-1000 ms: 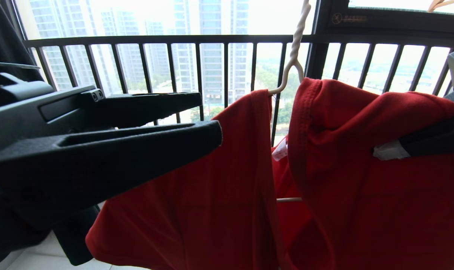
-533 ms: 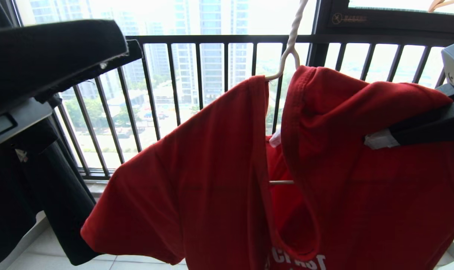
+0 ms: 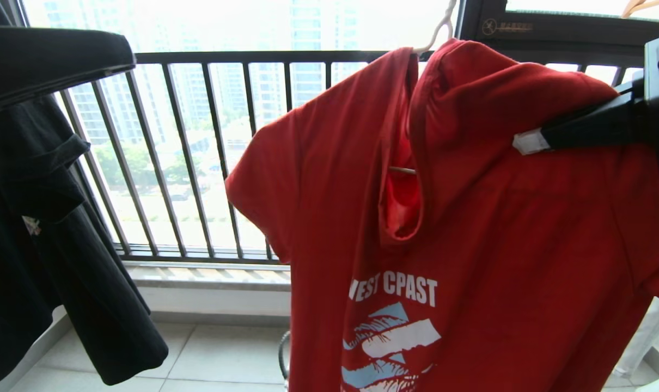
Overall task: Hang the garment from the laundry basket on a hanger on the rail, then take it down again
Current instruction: Hang the clothes rack on the clothesline
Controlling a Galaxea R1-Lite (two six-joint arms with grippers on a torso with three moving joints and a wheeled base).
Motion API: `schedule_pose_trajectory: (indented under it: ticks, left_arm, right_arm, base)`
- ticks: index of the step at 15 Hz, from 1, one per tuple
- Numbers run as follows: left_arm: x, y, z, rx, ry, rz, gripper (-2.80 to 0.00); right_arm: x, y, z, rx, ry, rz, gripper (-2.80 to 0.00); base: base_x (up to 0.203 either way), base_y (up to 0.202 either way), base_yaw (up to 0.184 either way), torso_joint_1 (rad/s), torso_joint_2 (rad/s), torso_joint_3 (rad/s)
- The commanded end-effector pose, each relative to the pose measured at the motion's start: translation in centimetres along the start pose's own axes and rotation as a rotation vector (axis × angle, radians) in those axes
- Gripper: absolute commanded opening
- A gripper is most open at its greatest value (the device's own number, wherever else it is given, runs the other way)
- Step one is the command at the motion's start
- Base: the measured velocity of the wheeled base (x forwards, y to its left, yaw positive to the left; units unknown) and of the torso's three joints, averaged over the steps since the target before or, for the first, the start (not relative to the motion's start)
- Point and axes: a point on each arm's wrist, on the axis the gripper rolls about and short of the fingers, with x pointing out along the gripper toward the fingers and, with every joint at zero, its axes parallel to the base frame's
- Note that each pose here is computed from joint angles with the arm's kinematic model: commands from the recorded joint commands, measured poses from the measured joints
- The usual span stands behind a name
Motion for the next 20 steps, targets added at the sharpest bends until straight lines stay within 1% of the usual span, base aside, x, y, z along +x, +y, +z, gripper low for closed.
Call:
schedule_pose_trajectory:
  ticks: [1, 3, 4, 6, 7, 8, 9, 11, 12, 13, 17, 20]
  left_arm:
    - [-0.3, 0.5, 0.7, -0.009, 0.033, 0.08, -2.8]
    - [0.0, 1.3, 0.7, 0.001, 0.044, 0.138, -2.8]
    - [0.2, 1.8, 0.7, 0.008, 0.054, 0.172, -2.8]
    - [0.2, 2.3, 1.1, -0.01, 0.112, 0.245, -2.8]
    - [0.3, 2.5, 1.2, -0.02, 0.14, 0.301, -2.8]
    - [0.7, 2.9, 1.1, -0.016, 0.149, 0.353, -2.8]
    - [0.9, 3.2, 1.0, 0.009, 0.156, 0.399, -2.8]
    - [1.5, 4.1, 0.4, 0.086, 0.192, 0.524, -2.8]
    - [1.9, 4.6, 0.1, 0.105, 0.211, 0.577, -2.8]
    - [2.2, 4.9, 0.0, 0.113, 0.216, 0.606, -2.8]
    - [1.9, 4.7, 0.2, 0.118, 0.206, 0.608, -2.8]
    - [1.7, 4.5, 0.3, 0.121, 0.196, 0.607, -2.8]
  right_arm:
    - [-1.1, -0.1, -0.1, 0.071, 0.0, -0.078, -2.8]
    - [-2.2, -0.2, -0.3, 0.134, -0.004, -0.146, -2.8]
    - [-2.9, -0.1, -0.6, 0.151, -0.011, -0.163, -2.8]
    - [-3.8, 0.0, -1.4, 0.184, -0.005, -0.179, -2.8]
    - [-4.2, 0.0, -1.9, 0.197, 0.004, -0.198, -2.8]
    - [-4.4, 0.0, -2.3, 0.213, 0.016, -0.224, -2.8]
    - [-4.5, 0.0, -2.7, 0.232, 0.026, -0.245, -2.8]
    - [-4.9, 0.2, -3.9, 0.279, 0.056, -0.299, -2.8]
    - [-5.2, 0.4, -4.6, 0.295, 0.07, -0.325, -2.8]
    - [-6.1, 0.6, -5.3, 0.312, 0.062, -0.346, -2.8]
    - [-7.9, 1.0, -6.3, 0.327, 0.01, -0.379, -2.8]
    - [-8.2, 1.3, -7.6, 0.323, 0.041, -0.416, -2.8]
  base:
    - [0.0, 0.0, 0.0, 0.0, 0.0, 0.0]
    - [0.0, 0.0, 0.0, 0.0, 0.0, 0.0]
    - [0.0, 0.0, 0.0, 0.0, 0.0, 0.0]
    - [0.0, 0.0, 0.0, 0.0, 0.0, 0.0]
    - [0.0, 0.0, 0.0, 0.0, 0.0, 0.0]
    - [0.0, 0.0, 0.0, 0.0, 0.0, 0.0]
    - [0.0, 0.0, 0.0, 0.0, 0.0, 0.0]
    - [0.0, 0.0, 0.0, 0.0, 0.0, 0.0]
    - [0.0, 0.0, 0.0, 0.0, 0.0, 0.0]
    - [0.0, 0.0, 0.0, 0.0, 0.0, 0.0]
    - [0.0, 0.0, 0.0, 0.076, -0.26, -0.185]
    - [0.0, 0.0, 0.0, 0.147, -0.45, -0.3]
